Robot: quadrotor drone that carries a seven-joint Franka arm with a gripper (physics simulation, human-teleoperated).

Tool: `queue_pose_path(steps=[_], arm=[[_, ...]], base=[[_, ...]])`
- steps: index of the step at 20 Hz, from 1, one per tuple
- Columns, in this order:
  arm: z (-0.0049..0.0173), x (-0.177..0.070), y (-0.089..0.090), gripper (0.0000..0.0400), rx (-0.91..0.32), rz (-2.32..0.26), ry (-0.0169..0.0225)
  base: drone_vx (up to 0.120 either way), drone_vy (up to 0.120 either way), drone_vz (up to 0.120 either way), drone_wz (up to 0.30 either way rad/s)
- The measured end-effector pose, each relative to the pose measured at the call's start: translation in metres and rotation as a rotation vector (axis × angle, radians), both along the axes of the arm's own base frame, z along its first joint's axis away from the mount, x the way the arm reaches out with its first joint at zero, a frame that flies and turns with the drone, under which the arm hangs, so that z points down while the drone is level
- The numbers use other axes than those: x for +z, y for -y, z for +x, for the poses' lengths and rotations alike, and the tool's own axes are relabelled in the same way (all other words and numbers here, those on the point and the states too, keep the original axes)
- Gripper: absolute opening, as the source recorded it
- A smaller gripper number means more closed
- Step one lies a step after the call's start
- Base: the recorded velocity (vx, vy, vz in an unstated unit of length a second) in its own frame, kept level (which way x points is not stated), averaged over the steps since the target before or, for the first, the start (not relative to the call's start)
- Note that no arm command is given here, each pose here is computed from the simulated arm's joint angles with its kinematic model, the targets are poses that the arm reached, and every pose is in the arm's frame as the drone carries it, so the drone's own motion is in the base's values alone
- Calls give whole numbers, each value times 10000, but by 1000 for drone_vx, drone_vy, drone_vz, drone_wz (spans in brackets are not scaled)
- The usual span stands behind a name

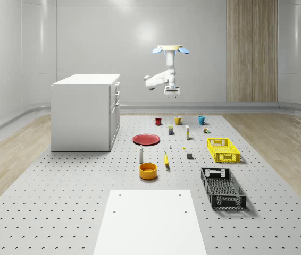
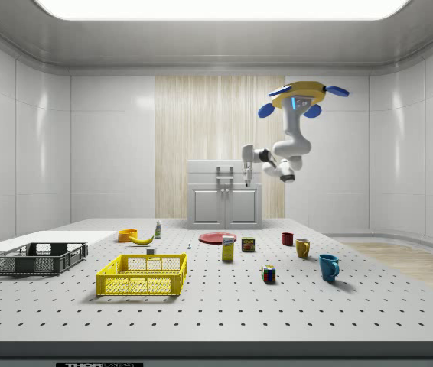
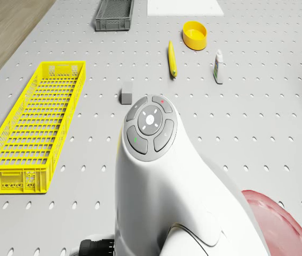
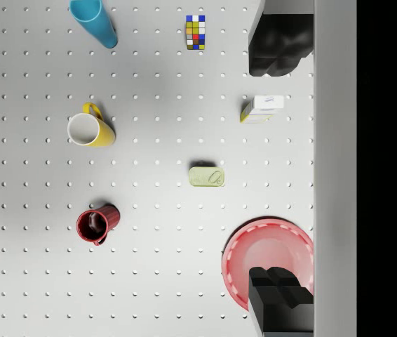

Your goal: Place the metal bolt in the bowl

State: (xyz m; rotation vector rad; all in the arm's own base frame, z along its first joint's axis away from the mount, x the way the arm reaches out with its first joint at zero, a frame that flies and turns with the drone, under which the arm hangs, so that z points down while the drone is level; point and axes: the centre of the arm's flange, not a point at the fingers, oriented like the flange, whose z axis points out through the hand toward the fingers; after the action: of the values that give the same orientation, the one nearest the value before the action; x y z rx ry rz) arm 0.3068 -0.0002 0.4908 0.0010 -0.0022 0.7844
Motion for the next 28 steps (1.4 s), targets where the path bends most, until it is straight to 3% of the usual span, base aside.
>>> queue_pose_path(steps=[9,17,25,28], arm=[[0,0,0,400,1,-2,-1],[0,0,0,400,3,-3,-1],[0,0,0,400,4,-2,-1],[0,0,0,400,4,-2,-1]], base=[[120,0,0,0],[120,0,-115,0],[120,-120,-120,0],[120,0,-120,0]])
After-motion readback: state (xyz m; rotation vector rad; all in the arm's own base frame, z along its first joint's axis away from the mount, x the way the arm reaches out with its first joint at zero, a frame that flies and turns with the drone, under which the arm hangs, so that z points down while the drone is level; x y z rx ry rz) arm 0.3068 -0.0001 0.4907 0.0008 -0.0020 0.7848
